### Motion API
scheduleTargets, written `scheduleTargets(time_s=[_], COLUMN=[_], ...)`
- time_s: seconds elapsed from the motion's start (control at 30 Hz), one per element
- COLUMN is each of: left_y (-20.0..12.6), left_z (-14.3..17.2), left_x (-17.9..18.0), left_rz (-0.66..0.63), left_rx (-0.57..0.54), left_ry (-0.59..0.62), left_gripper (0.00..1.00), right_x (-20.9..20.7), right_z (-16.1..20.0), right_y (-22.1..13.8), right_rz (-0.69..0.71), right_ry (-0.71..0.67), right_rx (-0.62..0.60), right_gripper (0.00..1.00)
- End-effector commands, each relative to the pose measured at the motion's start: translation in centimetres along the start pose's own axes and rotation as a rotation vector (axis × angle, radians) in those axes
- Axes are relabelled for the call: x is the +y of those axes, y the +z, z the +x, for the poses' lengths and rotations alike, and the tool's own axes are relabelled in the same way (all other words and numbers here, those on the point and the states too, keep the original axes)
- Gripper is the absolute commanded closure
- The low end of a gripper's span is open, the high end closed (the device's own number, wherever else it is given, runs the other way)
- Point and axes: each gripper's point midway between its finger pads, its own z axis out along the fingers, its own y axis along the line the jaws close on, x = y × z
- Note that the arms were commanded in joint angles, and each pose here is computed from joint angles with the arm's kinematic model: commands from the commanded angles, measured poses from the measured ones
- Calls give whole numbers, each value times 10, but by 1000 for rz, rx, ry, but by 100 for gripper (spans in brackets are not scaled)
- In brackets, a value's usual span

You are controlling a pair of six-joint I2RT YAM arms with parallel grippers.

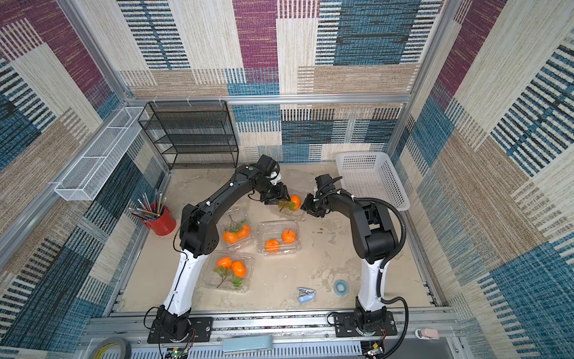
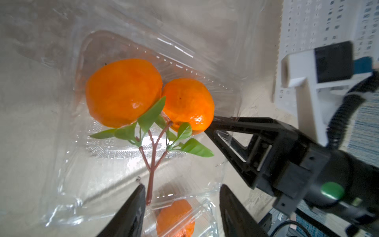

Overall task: Take oranges out of containers
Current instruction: Open the packing box at the center of the board, then pick up the orange from the packing box.

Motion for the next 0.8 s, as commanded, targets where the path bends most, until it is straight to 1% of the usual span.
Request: scheduleTargets(time_s=[0.0,0.1,0.17,0.33,0.53,0.6,0.7,0.77], left_y=[9,13,15,27,37,38,37,34], left_z=[10,13,14,21,27,27,24,21], left_x=[15,23,25,23,27,26,24,20], left_rz=[-57,-90,-101,-91,-104,-104,-99,-91], left_rx=[40,45,47,77,99,99,90,79], left_ry=[40,41,49,63,52,52,49,48], left_gripper=[43,45,49,51,60,66,81,89], right_x=[4,5,5,5,7,8,7,7], right_z=[-4,-4,-4,-4,-5,-5,-5,-5], right_y=[-4,-5,-4,-3,-3,-4,-3,-3], right_rz=[1,-3,-5,-2,-7,-8,-1,-2], right_ry=[-29,-29,-28,-28,-31,-34,-37,-35], right_rx=[-20,-17,-15,-7,-6,-4,-4,-3], right_gripper=[62,62,62,63,63,63,63,63])
